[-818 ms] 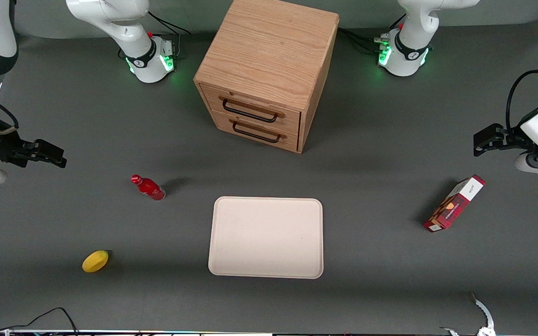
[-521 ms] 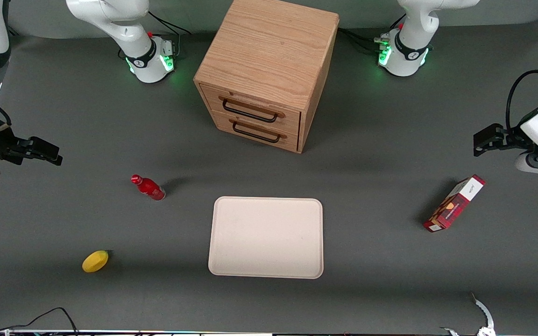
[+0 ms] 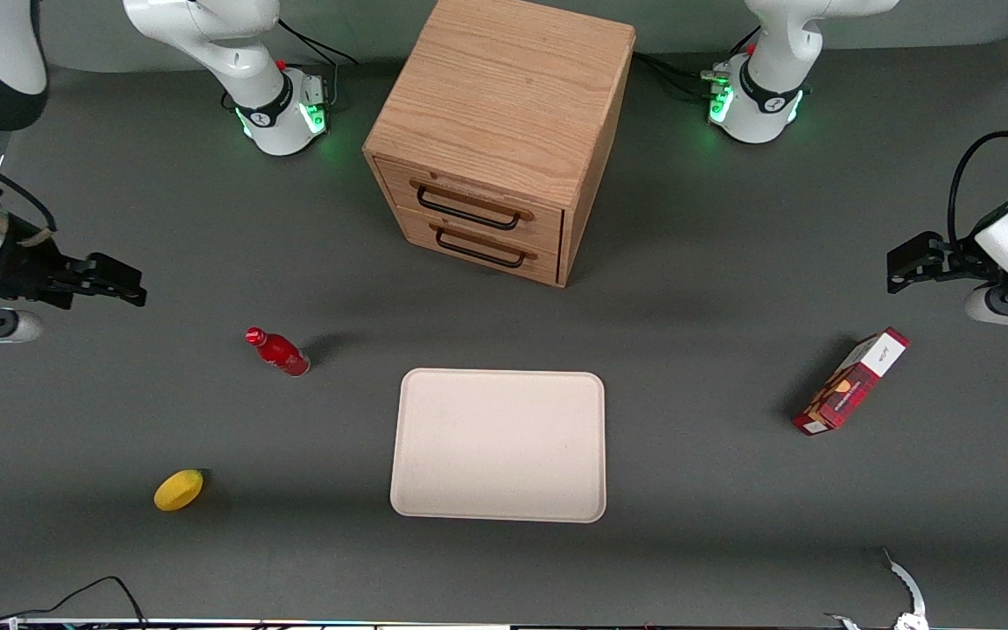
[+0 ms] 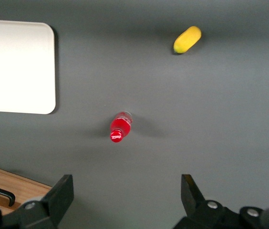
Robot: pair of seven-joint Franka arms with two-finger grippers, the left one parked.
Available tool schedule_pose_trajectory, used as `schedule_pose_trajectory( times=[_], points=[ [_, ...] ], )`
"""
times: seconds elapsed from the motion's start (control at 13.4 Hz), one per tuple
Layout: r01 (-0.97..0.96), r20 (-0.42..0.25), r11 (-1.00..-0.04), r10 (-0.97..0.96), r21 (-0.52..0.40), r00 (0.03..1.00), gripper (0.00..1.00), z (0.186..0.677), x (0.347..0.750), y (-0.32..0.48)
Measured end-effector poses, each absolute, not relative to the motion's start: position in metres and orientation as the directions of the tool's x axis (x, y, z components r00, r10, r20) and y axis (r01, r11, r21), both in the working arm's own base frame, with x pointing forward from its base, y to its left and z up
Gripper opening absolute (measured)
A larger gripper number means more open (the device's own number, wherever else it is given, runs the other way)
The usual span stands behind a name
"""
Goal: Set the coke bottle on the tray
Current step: 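Move the open right gripper toward the red Coca-Cola bottle, then lower the right gripper over the bottle and close it around the cap end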
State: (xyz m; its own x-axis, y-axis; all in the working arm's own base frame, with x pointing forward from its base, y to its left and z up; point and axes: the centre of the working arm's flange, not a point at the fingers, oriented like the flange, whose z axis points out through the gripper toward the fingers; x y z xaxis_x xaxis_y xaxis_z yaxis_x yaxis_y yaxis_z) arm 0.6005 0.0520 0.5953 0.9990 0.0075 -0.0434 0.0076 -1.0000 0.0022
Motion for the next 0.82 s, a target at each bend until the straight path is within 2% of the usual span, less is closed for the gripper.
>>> schedule_pose_trajectory(
  times=[0.22,0.52,0.82],
  points=[
    [0.009,-0.066,-1.0,0.009,0.003,0.998,1.0,0.577,0.607,0.053],
    [0.005,-0.048,-1.0,0.005,0.002,0.999,1.0,0.536,0.61,0.051],
    [0.019,-0.028,-1.0,0.019,0.001,0.999,1.0,0.476,0.595,0.059]
  ],
)
